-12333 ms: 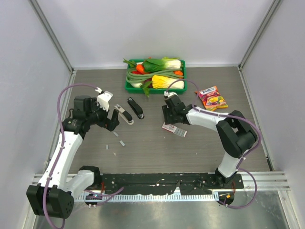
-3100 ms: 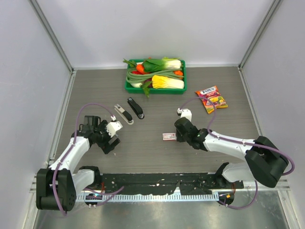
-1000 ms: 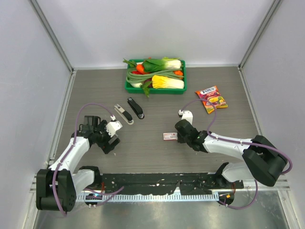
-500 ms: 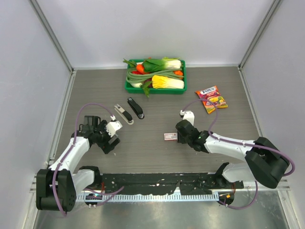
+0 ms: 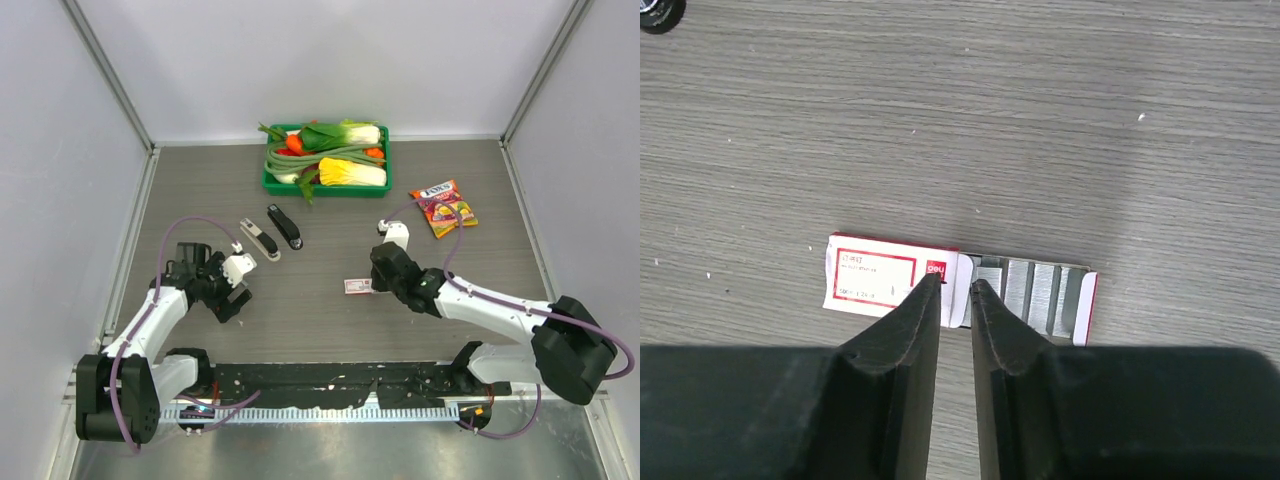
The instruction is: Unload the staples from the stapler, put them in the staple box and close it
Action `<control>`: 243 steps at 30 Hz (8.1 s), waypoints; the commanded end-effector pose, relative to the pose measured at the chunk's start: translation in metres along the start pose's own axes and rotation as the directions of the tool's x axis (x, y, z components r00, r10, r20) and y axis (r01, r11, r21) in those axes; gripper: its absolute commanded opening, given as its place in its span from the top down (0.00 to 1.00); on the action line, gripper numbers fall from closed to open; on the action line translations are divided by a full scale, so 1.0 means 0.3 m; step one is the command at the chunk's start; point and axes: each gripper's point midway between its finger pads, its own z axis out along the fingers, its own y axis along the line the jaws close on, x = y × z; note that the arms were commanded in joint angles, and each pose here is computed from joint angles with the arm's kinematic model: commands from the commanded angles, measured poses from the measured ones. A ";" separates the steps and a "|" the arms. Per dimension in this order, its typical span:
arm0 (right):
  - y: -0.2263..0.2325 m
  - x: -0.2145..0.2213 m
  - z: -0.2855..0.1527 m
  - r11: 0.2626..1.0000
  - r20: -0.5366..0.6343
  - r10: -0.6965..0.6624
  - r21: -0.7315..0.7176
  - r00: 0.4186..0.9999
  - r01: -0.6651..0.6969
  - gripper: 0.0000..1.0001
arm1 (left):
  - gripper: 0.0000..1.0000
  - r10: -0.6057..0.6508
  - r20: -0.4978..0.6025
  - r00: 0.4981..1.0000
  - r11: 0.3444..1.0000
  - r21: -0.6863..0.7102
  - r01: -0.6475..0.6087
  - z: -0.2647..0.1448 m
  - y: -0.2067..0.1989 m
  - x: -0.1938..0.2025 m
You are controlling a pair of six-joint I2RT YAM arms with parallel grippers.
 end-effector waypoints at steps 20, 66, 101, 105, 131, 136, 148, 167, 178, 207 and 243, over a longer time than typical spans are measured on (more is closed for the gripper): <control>-0.025 0.046 0.063 0.997 -0.053 -0.038 0.068 0.998 0.042 0.68 | 0.00 0.017 0.012 1.000 1.000 -0.011 -0.017 -0.009 0.015 -0.023; -0.019 0.074 0.065 0.999 -0.059 -0.033 0.036 0.998 0.035 0.64 | 0.00 0.023 -0.002 1.000 1.000 -0.012 -0.023 -0.002 0.011 -0.004; -0.049 0.067 0.050 0.997 -0.035 -0.030 0.065 0.999 0.033 0.80 | 0.00 0.025 -0.008 1.000 1.000 -0.007 -0.025 0.002 0.010 0.000; -0.058 0.078 0.058 0.996 -0.039 -0.032 0.078 0.999 0.035 0.80 | 0.00 0.024 -0.011 1.000 1.000 -0.006 -0.024 0.003 0.011 0.002; -0.050 0.099 0.072 0.997 -0.058 -0.021 0.071 0.998 0.025 0.81 | 0.00 0.025 -0.005 1.000 1.000 -0.001 -0.025 0.003 0.010 -0.003; -0.052 0.105 0.074 0.997 -0.064 -0.019 0.075 0.998 0.024 0.80 | 0.00 0.025 -0.008 1.000 1.000 -0.002 -0.025 0.003 0.009 0.001; -0.049 0.090 0.076 0.997 -0.043 -0.019 0.075 0.999 0.022 0.80 | 0.00 0.034 -0.015 0.999 0.999 -0.004 -0.034 0.002 0.006 0.009; -0.038 0.050 0.054 0.999 0.024 0.012 0.039 1.000 -0.013 0.80 | 0.00 0.040 -0.028 0.999 0.999 -0.001 -0.040 0.006 0.002 0.023; -0.043 0.060 0.055 0.999 0.034 0.026 0.031 0.999 -0.027 0.80 | 0.00 0.039 -0.032 0.999 0.999 -0.001 -0.039 0.007 0.000 0.028; -0.044 0.087 0.084 0.998 0.009 0.034 0.052 0.999 -0.034 0.80 | 0.00 0.027 -0.022 0.999 1.000 0.009 -0.027 -0.004 0.004 0.005; -0.028 0.028 0.027 0.996 0.010 0.071 0.050 0.997 -0.071 0.90 | 0.00 0.028 -0.016 0.999 1.000 0.013 -0.028 -0.006 0.001 0.000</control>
